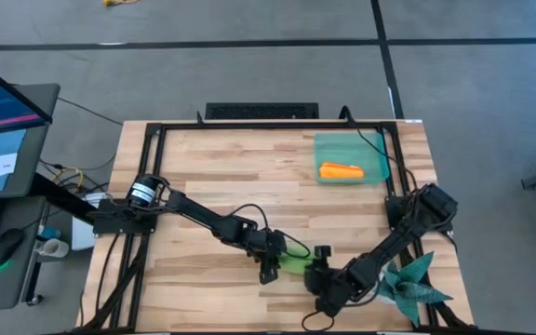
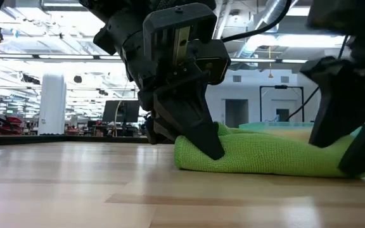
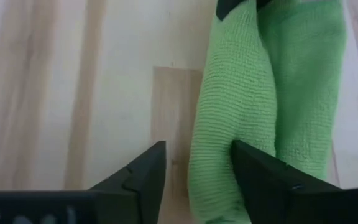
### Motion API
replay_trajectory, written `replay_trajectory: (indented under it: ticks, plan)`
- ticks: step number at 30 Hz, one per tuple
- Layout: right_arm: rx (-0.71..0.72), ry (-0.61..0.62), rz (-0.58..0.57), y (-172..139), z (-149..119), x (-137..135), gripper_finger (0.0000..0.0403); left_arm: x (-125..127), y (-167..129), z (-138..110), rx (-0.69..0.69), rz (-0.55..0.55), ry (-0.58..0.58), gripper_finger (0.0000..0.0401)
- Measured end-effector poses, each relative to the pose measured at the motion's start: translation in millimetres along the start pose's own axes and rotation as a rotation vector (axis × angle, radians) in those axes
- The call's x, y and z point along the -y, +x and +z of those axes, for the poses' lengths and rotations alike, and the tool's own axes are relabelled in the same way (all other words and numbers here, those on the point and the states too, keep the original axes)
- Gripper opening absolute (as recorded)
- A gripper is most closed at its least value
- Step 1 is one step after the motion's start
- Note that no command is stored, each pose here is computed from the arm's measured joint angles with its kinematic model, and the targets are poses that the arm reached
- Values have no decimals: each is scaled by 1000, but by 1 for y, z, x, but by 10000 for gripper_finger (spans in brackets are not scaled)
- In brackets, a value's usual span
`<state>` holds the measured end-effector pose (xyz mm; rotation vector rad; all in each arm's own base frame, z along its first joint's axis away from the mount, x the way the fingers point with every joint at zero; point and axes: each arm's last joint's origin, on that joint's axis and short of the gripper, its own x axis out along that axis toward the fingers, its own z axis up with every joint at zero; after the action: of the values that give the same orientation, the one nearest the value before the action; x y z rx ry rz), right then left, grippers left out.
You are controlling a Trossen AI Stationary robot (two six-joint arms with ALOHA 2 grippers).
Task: Roll microfiber towels into tight, uniform cylinder then place into a basket
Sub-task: Roll the green towel
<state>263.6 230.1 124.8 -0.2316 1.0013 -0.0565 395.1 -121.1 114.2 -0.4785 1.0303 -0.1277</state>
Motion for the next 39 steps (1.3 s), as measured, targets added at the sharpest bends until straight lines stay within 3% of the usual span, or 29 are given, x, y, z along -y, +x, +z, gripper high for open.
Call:
replay_trajectory:
  ticks: [6,12,15,22,33,39]
  plan:
    - [-49,27,-24,14,-3,3,217,0,0,0,-6,-9,-1,28]
    - [-86,118,-48,15,-4,9,200,1,0,0,-22,-36,-5,28]
    - [-118,179,-70,20,-5,15,165,1,0,0,-27,-50,-2,28]
    - [-180,231,-2,23,2,27,30,2,-2,0,-32,-64,13,28]
    - [-244,304,182,19,18,50,33,8,-15,2,-14,-36,147,28]
    - [-245,320,262,25,26,61,33,16,-27,-3,8,82,237,28]
